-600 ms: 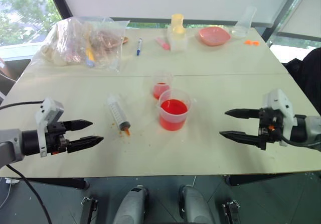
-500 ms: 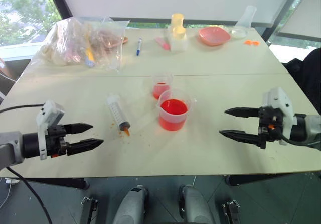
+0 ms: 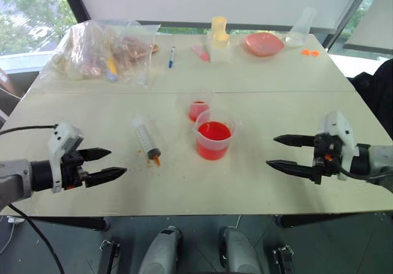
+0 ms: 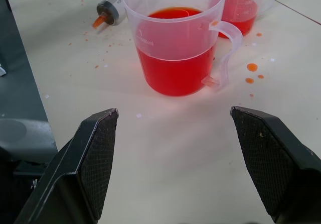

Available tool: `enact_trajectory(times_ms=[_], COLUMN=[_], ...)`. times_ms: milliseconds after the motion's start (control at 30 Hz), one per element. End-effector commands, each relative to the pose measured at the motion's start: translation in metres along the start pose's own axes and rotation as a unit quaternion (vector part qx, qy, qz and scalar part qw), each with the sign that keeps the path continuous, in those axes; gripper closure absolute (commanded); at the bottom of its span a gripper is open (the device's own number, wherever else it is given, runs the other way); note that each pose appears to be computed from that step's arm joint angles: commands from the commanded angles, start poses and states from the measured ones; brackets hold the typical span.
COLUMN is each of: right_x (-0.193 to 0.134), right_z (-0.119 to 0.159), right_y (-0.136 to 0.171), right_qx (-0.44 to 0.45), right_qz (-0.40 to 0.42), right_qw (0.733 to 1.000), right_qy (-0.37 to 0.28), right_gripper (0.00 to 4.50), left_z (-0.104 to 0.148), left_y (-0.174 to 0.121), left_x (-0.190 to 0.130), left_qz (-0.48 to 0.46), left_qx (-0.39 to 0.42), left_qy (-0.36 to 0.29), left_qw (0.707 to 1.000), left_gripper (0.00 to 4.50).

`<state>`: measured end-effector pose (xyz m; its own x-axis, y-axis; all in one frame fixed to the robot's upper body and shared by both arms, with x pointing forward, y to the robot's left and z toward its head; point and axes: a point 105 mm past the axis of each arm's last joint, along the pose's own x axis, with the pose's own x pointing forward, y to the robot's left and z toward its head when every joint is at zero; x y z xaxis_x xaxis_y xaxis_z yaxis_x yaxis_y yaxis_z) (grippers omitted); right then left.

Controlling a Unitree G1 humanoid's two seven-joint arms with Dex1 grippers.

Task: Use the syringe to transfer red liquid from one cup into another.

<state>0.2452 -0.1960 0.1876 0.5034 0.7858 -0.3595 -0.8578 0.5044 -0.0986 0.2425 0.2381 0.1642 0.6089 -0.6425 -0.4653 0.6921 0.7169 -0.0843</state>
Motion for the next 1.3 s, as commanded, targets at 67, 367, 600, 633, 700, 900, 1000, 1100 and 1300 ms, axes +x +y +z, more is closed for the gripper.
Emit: enact_trajectory(times_ms=[67, 367, 600, 633, 700, 900, 1000, 1100, 1300], right_x=[-0.002, -0.003, 0.013, 0.018, 0.027, 0.046, 0.051, 0.057, 0.063], right_z=[0.009, 0.041, 0.096, 0.102, 0.109, 0.117, 0.116, 0.112, 0.107], right_y=[0.001, -0.016, 0.003, 0.008, 0.018, 0.042, 0.05, 0.051, 0.048], right_qx=[-0.027, -0.088, -0.229, -0.245, -0.267, -0.293, -0.285, -0.275, -0.266], right_qz=[-0.01, -0.036, 0.034, 0.047, 0.071, 0.131, 0.15, 0.156, 0.154], right_qw=[0.999, 0.992, 0.965, 0.96, 0.951, 0.932, 0.93, 0.931, 0.934], right_qy=[-0.016, -0.08, -0.12, -0.128, -0.141, -0.169, -0.177, -0.181, -0.183], right_gripper=[0.74, 0.74, 0.74, 0.74, 0.74, 0.74, 0.74, 0.74, 0.74], left_z=[0.023, 0.089, 0.113, 0.109, 0.102, 0.081, 0.075, 0.07, 0.062], left_y=[0.008, 0.032, 0.056, 0.056, 0.052, 0.053, 0.058, 0.053, 0.046], left_x=[-0.004, 0.001, 0.042, 0.051, 0.066, 0.09, 0.089, 0.097, 0.115], left_qz=[0.015, 0.087, 0.108, 0.106, 0.102, 0.131, 0.161, 0.166, 0.161], left_qx=[0.008, -0.023, -0.218, -0.238, -0.265, -0.356, -0.392, -0.41, -0.413], left_qy=[-0.031, 0.011, 0.096, 0.113, 0.144, 0.2, 0.22, 0.238, 0.245], left_qw=[0.999, 0.996, 0.965, 0.959, 0.948, 0.904, 0.879, 0.865, 0.862], left_gripper=[0.03, 0.03, 0.03, 0.03, 0.03, 0.03, 0.03, 0.03, 0.03])
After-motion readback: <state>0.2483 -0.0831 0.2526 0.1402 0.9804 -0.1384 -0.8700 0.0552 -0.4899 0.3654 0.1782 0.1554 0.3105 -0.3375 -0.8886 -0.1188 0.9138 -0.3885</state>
